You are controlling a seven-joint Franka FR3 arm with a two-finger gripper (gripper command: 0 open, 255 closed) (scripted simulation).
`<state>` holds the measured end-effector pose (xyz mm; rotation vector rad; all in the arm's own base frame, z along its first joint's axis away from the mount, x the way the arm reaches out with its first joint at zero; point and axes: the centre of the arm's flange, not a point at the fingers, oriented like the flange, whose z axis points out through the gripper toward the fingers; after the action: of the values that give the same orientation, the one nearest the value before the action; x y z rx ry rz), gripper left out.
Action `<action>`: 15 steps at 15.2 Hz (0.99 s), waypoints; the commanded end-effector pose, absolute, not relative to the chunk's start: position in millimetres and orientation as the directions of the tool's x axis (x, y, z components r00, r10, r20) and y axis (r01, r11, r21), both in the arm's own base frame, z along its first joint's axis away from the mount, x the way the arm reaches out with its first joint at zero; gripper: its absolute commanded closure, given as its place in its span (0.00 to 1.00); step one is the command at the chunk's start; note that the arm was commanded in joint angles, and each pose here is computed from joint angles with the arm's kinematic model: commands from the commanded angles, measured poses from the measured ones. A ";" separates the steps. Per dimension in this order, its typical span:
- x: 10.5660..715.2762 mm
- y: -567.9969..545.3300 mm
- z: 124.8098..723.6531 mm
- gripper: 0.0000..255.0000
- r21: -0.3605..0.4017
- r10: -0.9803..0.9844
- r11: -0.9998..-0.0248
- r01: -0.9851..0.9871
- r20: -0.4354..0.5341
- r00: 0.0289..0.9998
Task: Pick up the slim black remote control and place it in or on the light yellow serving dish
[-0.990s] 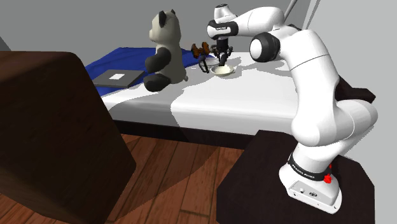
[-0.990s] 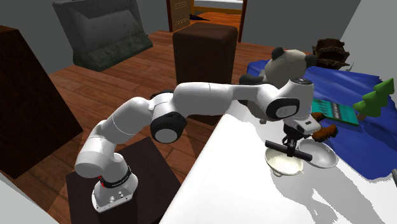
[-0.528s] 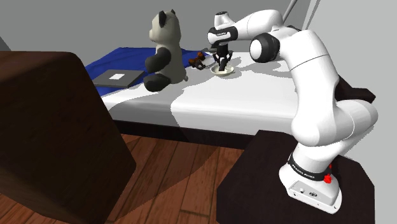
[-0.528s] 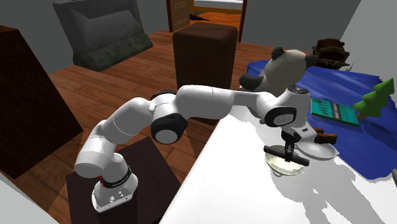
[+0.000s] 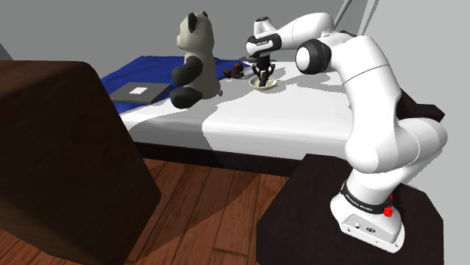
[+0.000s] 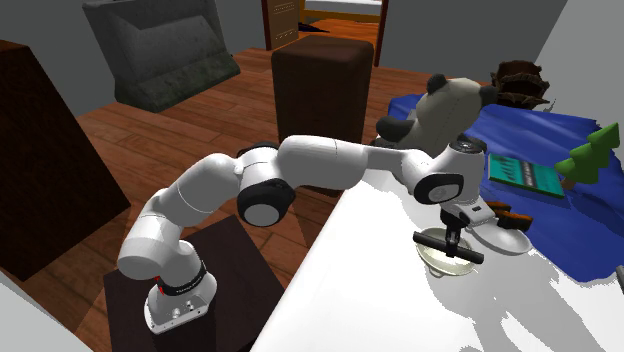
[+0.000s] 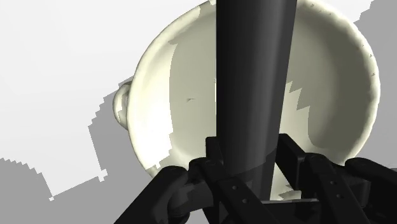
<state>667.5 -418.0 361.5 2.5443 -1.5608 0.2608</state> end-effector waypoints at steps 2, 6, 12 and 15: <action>667.5 -418.0 361.6 0.00 0.033 -0.867 -0.450 -0.893 0.223 0.445; 667.5 -418.0 361.6 0.00 0.033 -0.867 -0.450 -0.893 0.223 0.445; 663.9 -407.3 410.4 0.00 0.033 -0.867 -0.450 -0.893 0.223 0.445; 663.9 -407.3 410.4 0.00 0.033 -0.867 -0.450 -0.893 0.223 0.445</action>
<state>664.1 -407.1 410.1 2.5443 -1.5608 0.2622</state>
